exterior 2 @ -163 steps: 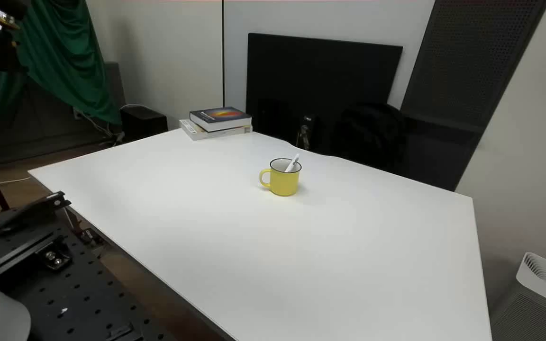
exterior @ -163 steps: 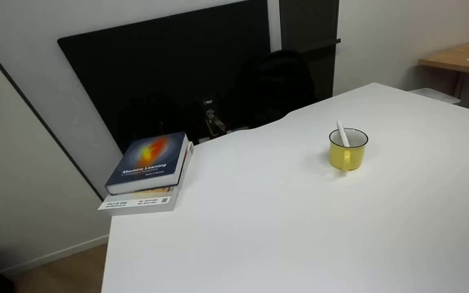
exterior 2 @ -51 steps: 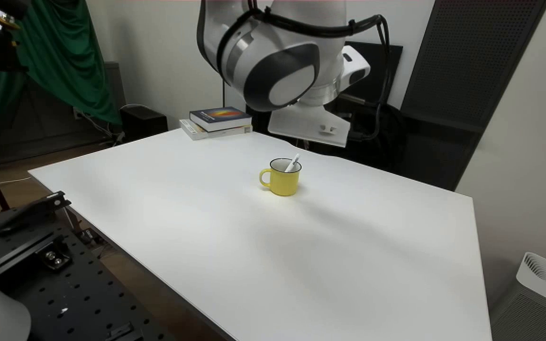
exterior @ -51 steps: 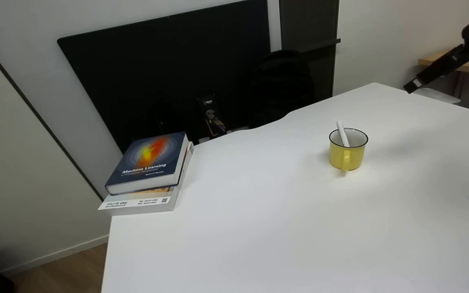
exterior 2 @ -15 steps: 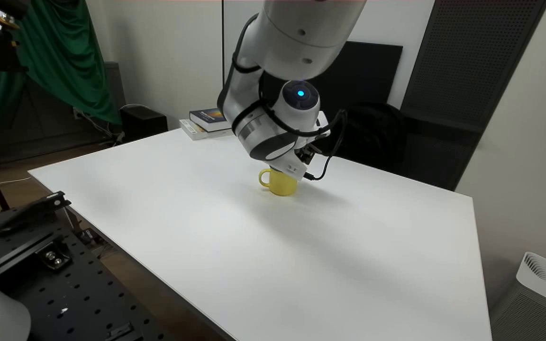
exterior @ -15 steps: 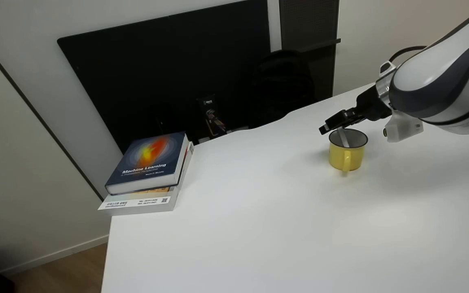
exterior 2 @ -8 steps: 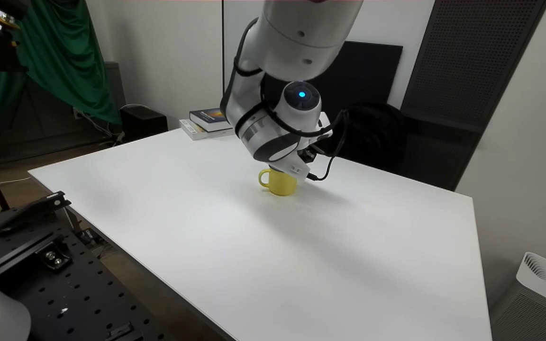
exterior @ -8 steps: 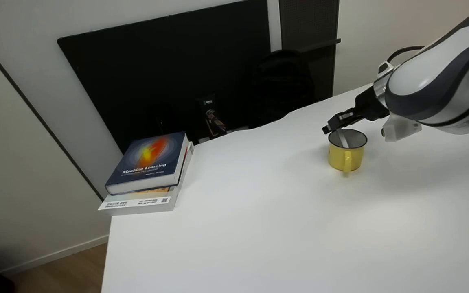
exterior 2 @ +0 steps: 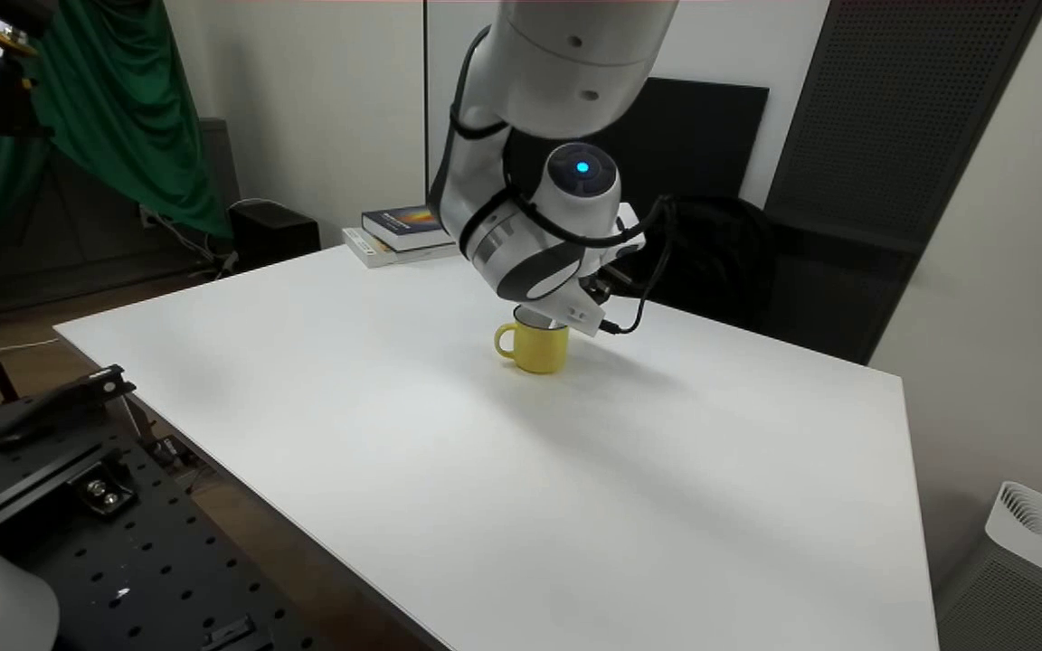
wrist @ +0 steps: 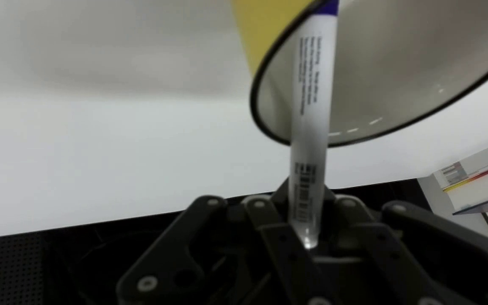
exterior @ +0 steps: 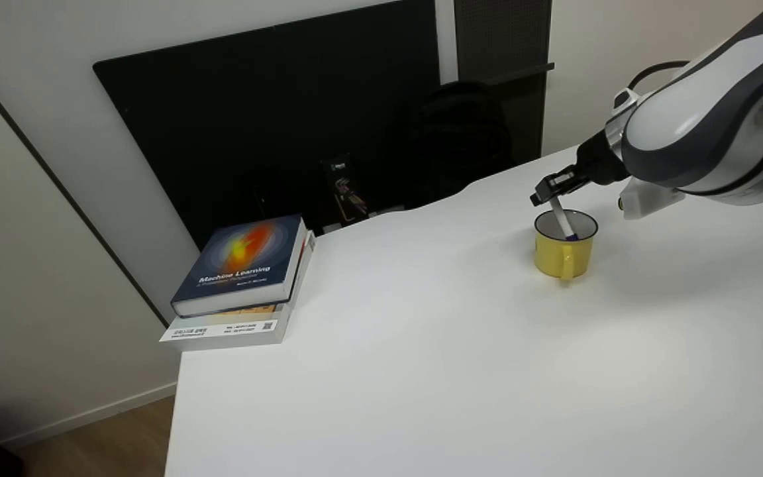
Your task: Pick the marker from the cup and put it on the table
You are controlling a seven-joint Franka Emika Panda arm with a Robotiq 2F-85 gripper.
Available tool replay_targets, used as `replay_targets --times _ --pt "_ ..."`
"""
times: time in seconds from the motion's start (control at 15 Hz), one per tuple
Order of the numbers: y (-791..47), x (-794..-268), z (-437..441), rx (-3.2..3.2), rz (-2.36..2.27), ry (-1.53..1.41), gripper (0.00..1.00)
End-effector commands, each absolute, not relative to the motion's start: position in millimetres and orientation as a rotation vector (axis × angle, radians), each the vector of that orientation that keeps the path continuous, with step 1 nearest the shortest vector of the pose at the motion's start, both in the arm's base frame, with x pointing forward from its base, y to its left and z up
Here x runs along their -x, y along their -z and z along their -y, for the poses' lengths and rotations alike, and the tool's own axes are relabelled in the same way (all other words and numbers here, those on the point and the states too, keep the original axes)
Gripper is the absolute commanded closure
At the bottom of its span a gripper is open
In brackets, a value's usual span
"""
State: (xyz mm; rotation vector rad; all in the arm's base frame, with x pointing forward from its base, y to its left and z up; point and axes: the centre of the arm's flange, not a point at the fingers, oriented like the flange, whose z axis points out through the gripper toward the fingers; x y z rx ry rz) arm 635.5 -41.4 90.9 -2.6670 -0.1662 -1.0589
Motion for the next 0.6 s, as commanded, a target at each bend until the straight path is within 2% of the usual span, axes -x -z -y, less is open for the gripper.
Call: replay_targets --times 0.0,0.53 --pt "-111.7 -618.3 25.6 2.705 0.125 1.114 0.98" --pt "-163.8 -634.8 26.9 2.736 0.124 1.159 0.98"
